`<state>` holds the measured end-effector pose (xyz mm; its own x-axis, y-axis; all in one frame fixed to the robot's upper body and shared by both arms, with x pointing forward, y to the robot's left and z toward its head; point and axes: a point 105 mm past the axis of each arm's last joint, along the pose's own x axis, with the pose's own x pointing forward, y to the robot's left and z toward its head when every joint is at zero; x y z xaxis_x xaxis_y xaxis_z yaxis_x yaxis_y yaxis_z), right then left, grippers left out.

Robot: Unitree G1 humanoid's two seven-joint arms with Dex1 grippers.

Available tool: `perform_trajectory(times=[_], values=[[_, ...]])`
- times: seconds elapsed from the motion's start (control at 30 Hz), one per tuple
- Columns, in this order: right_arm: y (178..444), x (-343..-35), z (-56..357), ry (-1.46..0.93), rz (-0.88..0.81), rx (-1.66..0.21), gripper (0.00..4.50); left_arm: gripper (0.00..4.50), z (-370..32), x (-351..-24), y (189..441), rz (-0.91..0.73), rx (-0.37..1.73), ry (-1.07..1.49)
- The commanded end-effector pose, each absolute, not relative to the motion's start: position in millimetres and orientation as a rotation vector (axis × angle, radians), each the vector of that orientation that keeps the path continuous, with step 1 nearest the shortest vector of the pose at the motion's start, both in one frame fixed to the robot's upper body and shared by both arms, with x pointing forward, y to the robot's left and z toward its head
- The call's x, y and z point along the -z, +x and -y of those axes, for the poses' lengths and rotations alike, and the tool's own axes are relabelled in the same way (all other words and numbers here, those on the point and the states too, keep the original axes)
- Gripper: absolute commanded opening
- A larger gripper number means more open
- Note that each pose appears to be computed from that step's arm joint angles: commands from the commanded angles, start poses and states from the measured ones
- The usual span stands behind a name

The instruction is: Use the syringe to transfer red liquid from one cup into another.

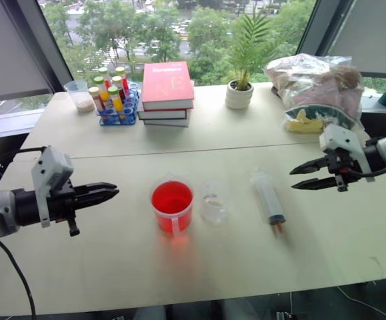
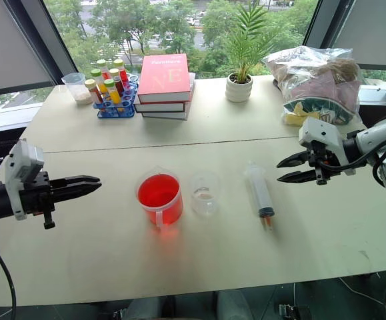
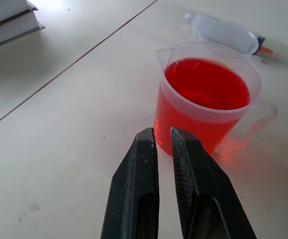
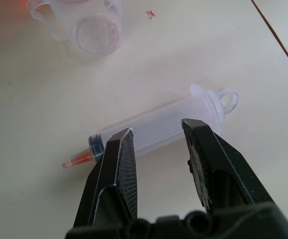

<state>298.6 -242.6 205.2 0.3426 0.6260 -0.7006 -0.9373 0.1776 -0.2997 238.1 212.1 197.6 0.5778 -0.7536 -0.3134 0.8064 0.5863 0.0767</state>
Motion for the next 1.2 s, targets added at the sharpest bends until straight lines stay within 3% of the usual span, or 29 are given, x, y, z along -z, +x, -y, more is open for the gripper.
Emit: perform_trajectory(times=[0.03,1.03,1.13,1.2], values=[[298,-218,240,-0.825,-0.436,-1.16,1.68,0.51,-210,-209,237,-0.22,0.918,0.263],[304,-218,235,-0.774,-0.394,-1.127,1.68,0.51,-207,-208,236,-0.217,0.946,0.246],[313,-212,233,-0.72,-0.471,-1.062,2.45,0.45,-206,-207,238,-0.218,0.959,0.25],[315,-208,234,-0.712,-0.551,-1.027,3.43,0.45,-206,-207,240,-0.218,0.966,0.257]])
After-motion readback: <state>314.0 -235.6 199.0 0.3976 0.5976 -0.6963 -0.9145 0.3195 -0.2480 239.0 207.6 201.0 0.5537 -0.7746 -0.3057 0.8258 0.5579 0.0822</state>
